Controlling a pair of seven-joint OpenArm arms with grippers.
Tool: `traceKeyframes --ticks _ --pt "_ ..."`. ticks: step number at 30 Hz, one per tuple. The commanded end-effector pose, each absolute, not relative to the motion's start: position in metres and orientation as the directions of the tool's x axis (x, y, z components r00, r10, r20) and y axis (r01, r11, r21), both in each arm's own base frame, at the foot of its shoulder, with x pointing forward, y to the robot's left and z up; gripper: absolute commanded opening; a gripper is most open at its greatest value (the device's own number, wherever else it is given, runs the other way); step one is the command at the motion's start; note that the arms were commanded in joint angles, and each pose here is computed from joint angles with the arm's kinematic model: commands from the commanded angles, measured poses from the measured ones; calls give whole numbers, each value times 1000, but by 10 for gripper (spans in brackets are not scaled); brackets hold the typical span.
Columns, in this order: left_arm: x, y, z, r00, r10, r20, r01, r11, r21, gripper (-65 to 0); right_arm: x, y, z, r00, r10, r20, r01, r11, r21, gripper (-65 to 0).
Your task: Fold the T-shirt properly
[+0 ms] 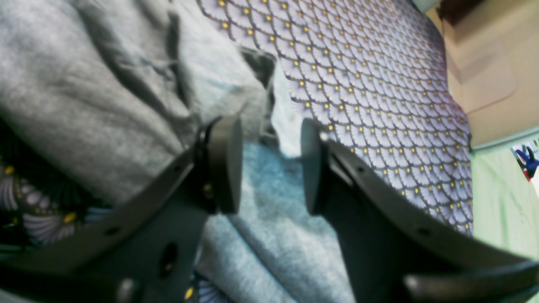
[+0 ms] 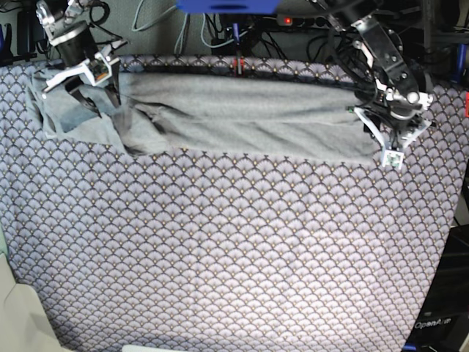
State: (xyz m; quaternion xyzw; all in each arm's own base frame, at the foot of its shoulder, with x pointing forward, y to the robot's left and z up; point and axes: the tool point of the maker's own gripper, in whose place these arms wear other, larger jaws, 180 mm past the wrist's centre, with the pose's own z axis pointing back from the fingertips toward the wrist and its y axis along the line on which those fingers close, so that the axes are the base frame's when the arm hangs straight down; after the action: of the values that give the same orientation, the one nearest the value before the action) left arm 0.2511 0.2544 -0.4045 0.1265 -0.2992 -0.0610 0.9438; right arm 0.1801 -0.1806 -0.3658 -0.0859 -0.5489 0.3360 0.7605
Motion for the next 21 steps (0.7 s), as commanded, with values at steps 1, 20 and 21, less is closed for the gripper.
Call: traceKeyframes --ticks 1,20,21 --pt "260 257 -394 789 -197 582 28 958 287 -424 182 -180 -355 135 599 789 -402 761 -509 -402" --pt "260 258 -393 788 -197 583 26 957 289 -424 187 -179 -365 148 612 777 -422 750 -510 -402" --pt "260 258 -393 788 -197 583 26 957 289 -424 187 -179 -365 148 612 777 -422 750 -510 -402"
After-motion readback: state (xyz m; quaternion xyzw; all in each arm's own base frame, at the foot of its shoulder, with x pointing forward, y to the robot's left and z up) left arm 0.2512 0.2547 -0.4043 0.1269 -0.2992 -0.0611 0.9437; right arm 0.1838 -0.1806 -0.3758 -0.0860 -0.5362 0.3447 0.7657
